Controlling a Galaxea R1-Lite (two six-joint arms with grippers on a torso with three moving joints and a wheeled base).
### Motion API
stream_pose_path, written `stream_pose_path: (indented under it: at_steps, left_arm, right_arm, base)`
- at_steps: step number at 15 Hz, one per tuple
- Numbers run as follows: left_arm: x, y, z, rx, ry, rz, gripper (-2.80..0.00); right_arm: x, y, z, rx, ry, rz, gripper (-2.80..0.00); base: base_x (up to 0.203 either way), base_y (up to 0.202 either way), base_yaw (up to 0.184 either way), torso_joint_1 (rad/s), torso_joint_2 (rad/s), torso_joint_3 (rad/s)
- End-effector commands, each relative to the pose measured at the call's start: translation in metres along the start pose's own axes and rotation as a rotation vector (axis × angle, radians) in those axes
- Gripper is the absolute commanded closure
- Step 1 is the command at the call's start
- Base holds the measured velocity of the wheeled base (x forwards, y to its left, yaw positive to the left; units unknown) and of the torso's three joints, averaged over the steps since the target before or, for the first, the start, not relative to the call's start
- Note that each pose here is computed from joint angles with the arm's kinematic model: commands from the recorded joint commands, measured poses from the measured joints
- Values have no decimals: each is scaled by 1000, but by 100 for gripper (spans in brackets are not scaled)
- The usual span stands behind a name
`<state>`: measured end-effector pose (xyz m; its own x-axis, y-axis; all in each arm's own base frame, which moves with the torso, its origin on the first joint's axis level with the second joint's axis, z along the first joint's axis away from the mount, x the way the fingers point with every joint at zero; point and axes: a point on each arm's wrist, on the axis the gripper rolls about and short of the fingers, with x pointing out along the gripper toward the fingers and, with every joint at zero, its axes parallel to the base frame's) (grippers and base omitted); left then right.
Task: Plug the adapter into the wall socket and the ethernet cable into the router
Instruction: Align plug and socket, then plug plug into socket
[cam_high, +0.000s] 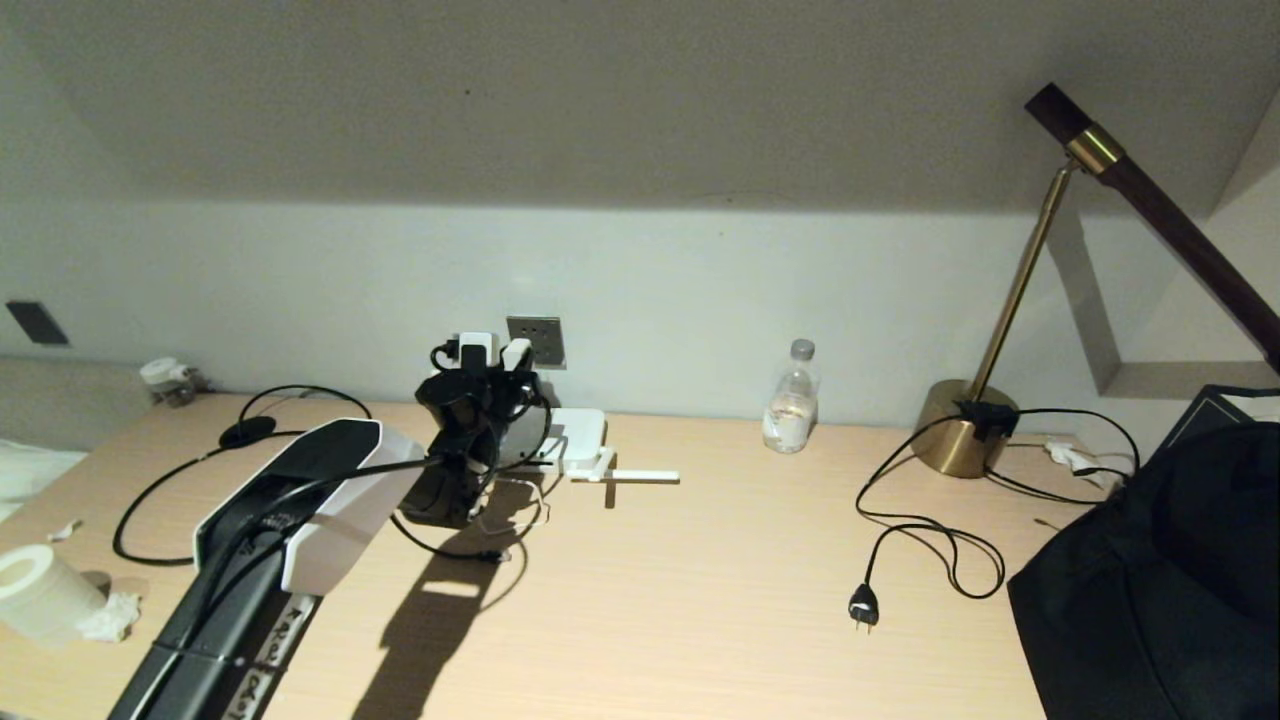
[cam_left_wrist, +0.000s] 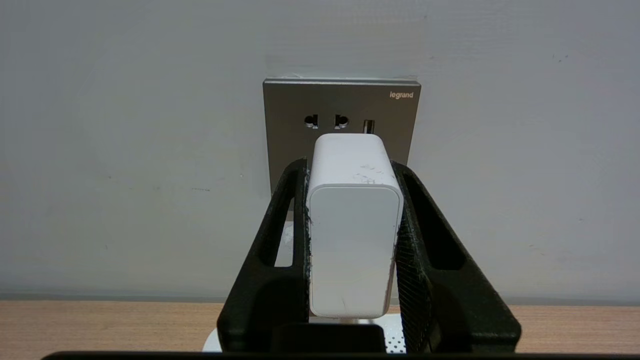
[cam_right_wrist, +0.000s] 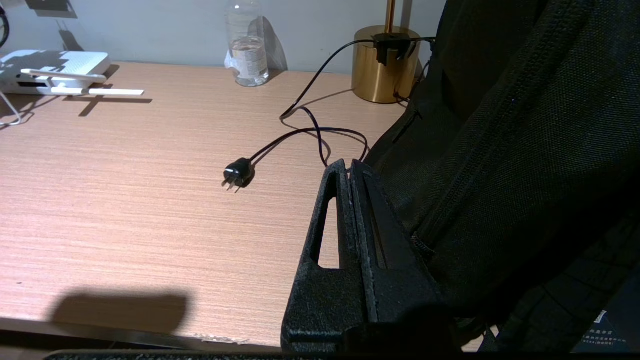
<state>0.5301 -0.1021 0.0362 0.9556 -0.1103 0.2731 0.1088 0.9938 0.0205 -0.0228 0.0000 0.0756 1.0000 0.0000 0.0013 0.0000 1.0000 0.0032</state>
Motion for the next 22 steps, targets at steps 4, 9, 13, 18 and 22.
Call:
stream_pose_path:
  at_steps: [4,9,13,18,22]
  left_arm:
    - [4,0,5,1,-13,3,0]
    - [7,0,5,2,-2,4,0]
    - [7,0,6,1,-3,4,0]
    - [7,-1,6,1,-3,5,0]
    - [7,-1,6,1,-3,9,0]
  right_arm:
    - [0,0,0,0,1,0,0]
    - [0,0,0,0,1,0,0]
    - [0,0,0,0,1,0,0]
    - [0,0,0,0,1,-1,0]
    - [0,0,0,0,1,0,0]
  base:
    - [0,0,0,0,0,0]
    - [0,0,0,0,0,0]
    - [0,0,0,0,0,0]
    - [0,0,0,0,0,0]
    - [0,0,0,0,0,0]
